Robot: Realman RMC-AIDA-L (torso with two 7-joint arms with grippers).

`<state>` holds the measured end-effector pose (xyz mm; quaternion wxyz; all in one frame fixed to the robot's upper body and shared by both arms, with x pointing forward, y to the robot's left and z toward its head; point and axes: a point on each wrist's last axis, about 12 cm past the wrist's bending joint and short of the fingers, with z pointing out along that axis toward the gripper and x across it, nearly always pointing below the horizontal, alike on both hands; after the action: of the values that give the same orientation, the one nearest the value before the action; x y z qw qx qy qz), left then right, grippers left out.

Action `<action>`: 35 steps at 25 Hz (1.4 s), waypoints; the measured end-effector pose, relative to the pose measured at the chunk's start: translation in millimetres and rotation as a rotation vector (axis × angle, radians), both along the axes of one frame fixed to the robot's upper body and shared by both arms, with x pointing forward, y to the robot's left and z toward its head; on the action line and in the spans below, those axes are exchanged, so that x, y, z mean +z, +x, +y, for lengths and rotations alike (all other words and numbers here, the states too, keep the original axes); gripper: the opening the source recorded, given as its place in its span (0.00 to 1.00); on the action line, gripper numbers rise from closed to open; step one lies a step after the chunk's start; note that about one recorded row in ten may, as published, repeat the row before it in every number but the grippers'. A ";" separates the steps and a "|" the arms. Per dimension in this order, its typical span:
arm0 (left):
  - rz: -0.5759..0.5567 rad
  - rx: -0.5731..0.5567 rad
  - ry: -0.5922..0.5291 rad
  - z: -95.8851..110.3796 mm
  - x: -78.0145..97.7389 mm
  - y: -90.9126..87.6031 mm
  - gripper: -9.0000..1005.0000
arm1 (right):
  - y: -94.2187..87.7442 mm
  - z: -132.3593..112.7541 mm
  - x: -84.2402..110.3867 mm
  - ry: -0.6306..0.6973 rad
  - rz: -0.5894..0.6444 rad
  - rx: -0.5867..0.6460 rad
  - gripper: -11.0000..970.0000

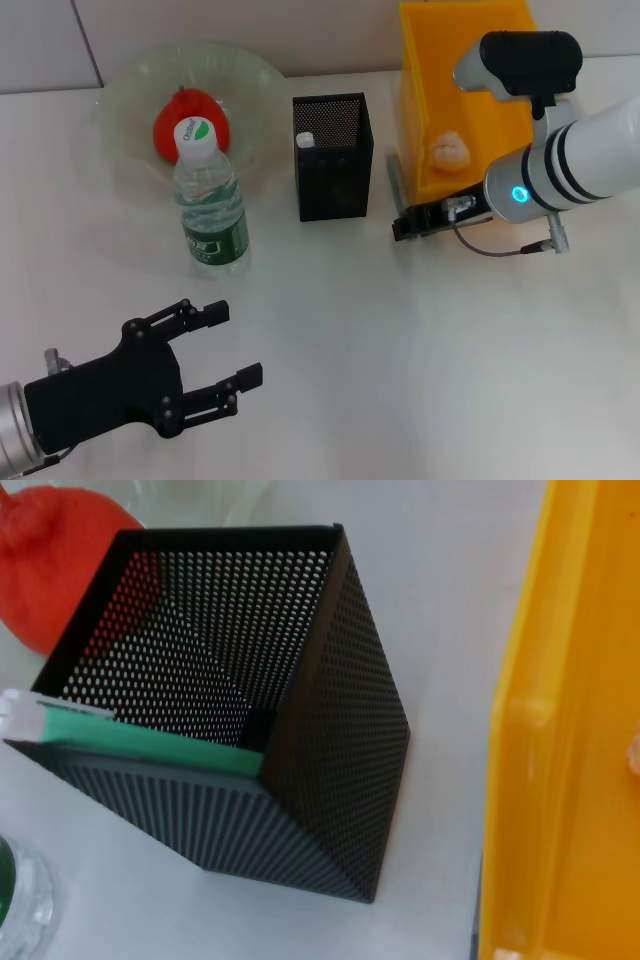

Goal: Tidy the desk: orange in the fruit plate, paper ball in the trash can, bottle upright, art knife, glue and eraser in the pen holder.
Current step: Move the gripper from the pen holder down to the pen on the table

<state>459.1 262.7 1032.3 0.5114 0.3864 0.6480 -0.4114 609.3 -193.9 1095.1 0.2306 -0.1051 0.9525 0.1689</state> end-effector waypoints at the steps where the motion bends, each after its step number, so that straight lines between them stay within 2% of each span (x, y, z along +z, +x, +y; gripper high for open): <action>1: 0.000 0.001 0.000 0.2 -0.1 -0.2 0.80 | 0.5 0.6 -0.3 -0.001 0.001 0.001 0.35; 22: 0.003 0.004 -0.005 2.9 -1.0 -4.9 0.80 | 6.6 7.6 -1.7 -0.008 0.009 0.010 0.25; 35: -0.004 0.004 -0.004 2.9 -0.5 -4.5 0.80 | 9.7 14.7 -0.9 -0.019 0.016 0.030 0.23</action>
<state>454.5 265.6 1031.7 0.5143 0.3847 0.6470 -0.4111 619.0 -179.2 1094.2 0.2195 -0.1203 0.9541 0.1641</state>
